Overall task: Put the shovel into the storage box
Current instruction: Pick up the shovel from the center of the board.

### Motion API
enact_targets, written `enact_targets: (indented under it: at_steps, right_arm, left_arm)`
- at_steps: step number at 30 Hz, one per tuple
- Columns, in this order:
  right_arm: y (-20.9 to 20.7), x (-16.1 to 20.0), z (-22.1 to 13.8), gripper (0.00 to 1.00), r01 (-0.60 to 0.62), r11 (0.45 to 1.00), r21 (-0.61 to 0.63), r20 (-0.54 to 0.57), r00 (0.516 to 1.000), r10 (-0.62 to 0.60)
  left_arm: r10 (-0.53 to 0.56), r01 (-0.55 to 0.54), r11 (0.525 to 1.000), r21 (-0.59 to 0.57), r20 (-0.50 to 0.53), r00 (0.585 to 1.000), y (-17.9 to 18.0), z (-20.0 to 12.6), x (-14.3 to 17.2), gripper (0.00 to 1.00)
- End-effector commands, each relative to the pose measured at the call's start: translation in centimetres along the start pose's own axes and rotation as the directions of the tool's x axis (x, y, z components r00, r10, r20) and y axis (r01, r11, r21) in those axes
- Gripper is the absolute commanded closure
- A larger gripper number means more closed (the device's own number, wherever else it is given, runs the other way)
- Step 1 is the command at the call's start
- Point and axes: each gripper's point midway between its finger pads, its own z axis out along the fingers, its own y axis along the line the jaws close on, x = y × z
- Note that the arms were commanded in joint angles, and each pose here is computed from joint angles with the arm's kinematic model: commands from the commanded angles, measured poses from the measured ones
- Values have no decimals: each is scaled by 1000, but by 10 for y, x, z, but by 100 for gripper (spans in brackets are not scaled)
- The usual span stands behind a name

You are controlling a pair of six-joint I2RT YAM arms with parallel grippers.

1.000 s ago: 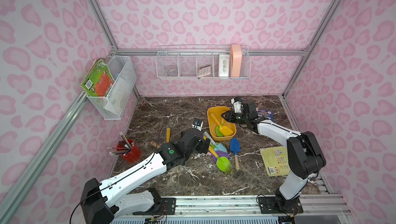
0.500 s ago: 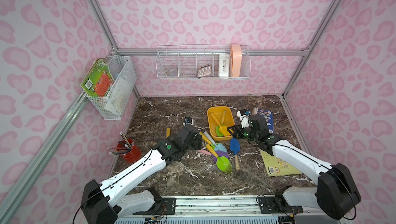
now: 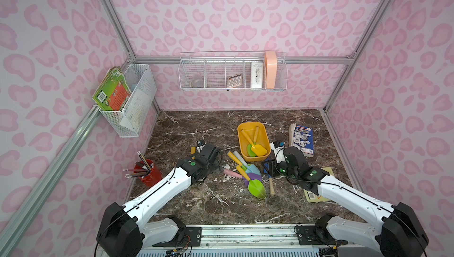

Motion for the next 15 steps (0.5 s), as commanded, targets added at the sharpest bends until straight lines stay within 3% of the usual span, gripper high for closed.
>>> enact_targets:
  at_steps: [1, 8, 15]
  right_arm:
    - [2, -2, 7, 62, -12, 1000, -8, 9, 1000, 12]
    - [7, 1, 9, 62, -9, 1000, -20, 9, 1000, 9]
    - [3, 5, 2, 62, -20, 1000, -5, 23, 1000, 20]
  left_arm:
    - [-17, 16, 996, -90, -11, 1000, 22, 4, -10, 30]
    - [-52, 46, 978, -205, -23, 998, 55, 33, -47, 37]
    - [-94, 62, 960, -273, -105, 990, 73, 83, -53, 41]
